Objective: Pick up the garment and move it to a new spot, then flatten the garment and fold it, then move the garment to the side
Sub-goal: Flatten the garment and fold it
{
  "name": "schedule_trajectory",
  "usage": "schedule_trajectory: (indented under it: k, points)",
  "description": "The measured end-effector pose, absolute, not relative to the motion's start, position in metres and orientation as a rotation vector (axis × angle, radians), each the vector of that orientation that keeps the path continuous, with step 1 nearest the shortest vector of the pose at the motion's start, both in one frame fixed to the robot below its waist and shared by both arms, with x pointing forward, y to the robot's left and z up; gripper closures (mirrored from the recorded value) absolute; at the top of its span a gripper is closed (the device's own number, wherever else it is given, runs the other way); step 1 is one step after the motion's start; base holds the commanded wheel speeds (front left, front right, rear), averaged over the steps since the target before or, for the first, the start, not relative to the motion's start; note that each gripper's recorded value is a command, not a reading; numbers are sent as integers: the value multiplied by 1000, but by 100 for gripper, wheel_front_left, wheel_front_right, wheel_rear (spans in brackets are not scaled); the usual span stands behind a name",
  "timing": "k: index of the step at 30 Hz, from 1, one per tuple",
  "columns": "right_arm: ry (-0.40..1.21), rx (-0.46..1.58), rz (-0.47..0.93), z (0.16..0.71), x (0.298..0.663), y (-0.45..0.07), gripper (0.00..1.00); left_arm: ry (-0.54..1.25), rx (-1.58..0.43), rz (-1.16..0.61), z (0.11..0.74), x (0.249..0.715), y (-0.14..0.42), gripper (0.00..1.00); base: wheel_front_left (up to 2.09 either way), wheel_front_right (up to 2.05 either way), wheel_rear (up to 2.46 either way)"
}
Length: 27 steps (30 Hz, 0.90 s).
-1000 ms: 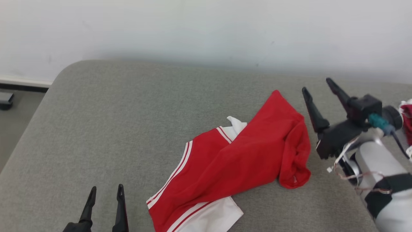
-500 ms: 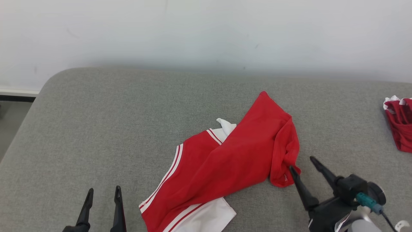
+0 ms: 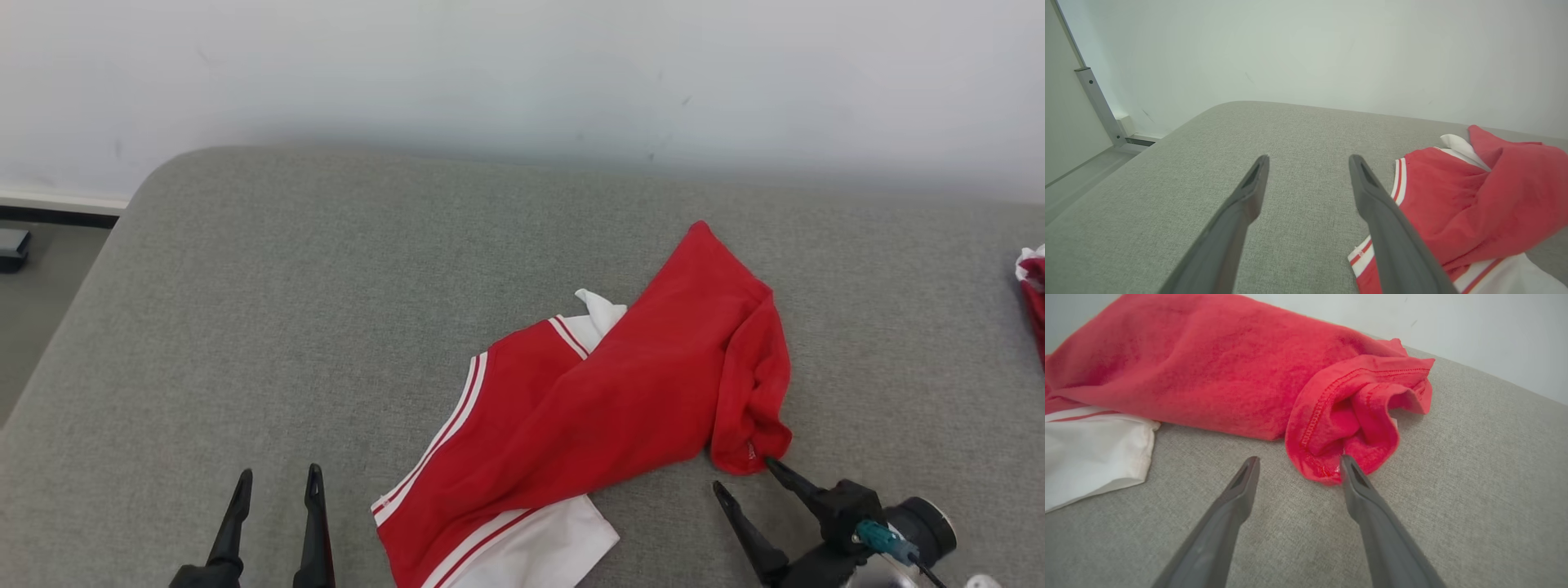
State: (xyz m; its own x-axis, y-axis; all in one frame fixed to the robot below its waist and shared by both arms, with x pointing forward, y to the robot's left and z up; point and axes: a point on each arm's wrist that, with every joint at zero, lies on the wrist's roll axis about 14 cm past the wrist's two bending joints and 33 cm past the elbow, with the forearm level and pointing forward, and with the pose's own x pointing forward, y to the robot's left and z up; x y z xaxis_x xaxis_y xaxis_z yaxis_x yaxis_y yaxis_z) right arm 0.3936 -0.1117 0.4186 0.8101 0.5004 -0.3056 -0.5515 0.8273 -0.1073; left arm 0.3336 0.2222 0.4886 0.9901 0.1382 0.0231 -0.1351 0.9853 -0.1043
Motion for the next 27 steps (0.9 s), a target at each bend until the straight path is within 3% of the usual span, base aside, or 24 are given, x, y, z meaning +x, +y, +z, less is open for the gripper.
schedule_trajectory:
  k: [8, 9, 10, 11, 18, 27]
  points:
    - [344, -278, 572, 398, 414, -115, 0, -16, -100, 162, 484, 333, 230, 0, 0, 0, 0]
    - [355, -285, 574, 395, 415, -115, 46, -14, -100, 164, 484, 333, 231, 0, 0, 0, 0]
    - [359, -286, 576, 393, 416, -113, 78, -14, -100, 168, 484, 333, 232, 0, 0, 0, 0]
    - [357, -285, 578, 393, 418, -111, 100, -12, -100, 171, 483, 332, 233, 0, 0, 0, 0]
    - [258, -167, 563, 420, 418, -98, 100, -7, -103, 179, 481, 322, 234, 0, 0, 0, 0]
    - [117, -8, 475, 475, 390, -124, 100, -15, -120, 100, 483, 331, 211, 0, 0, 0, 0]
